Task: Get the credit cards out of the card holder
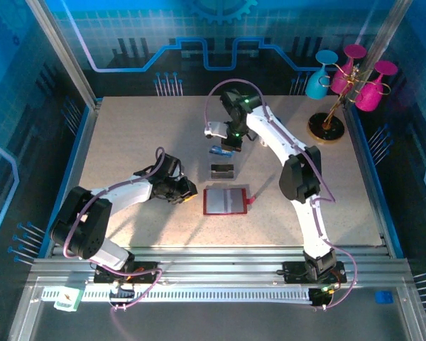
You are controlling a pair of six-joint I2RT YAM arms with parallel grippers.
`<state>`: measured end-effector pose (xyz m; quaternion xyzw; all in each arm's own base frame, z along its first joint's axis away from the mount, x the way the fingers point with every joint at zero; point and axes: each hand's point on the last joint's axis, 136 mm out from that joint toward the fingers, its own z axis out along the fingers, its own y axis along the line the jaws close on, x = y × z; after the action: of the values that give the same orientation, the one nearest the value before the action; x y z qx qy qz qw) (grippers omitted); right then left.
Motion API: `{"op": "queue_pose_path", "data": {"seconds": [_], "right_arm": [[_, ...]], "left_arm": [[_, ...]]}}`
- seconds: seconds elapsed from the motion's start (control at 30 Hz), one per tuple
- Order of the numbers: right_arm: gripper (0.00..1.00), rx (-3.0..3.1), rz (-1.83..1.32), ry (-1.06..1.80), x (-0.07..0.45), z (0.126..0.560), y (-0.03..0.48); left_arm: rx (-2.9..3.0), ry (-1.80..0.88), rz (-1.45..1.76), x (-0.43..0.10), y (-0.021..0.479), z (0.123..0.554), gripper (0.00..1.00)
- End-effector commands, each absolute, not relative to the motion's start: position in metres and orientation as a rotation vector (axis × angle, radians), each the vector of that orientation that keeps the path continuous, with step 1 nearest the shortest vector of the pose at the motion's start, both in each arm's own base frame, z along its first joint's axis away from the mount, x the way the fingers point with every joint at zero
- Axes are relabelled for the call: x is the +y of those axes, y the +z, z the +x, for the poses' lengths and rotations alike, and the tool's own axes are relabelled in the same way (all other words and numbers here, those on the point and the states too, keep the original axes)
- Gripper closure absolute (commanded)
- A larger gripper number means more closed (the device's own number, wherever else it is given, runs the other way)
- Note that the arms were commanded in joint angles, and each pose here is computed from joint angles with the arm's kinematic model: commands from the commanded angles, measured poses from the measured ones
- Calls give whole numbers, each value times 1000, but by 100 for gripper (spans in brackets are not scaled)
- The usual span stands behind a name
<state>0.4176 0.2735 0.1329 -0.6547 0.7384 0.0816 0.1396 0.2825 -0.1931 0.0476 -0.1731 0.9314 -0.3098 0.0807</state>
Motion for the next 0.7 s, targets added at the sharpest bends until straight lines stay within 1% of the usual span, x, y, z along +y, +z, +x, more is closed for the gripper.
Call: {"op": "queue_pose_path", "data": {"seconds": [0.0,0.2,0.4,0.43,0.47,0.5,0.53,0.67], "right_arm": [[100,2179,-1989,279,272,403,117],[100,2243,-2023,342,274,393,99],[100,2255,-2041,373,278,388,90],[93,2257,-2031,344,278,393,89],[80,2259,-2014,300,277,399,90],[71,2258,-1989,249,276,406,91],[67,2249,-1966,215,276,412,96],[63,2180,-1852,126,280,431,126]], "left_arm": [[2804,-949,-495,-193,46,279,79],[2810,-951,-495,-194,45,279,79],[2818,-946,-500,-193,42,276,79],[2817,-947,-501,-193,42,277,79],[2817,-947,-501,-193,43,277,79],[2816,-948,-500,-193,43,277,79],[2814,-949,-501,-193,44,277,79],[2809,-957,-498,-194,46,278,79]]}}
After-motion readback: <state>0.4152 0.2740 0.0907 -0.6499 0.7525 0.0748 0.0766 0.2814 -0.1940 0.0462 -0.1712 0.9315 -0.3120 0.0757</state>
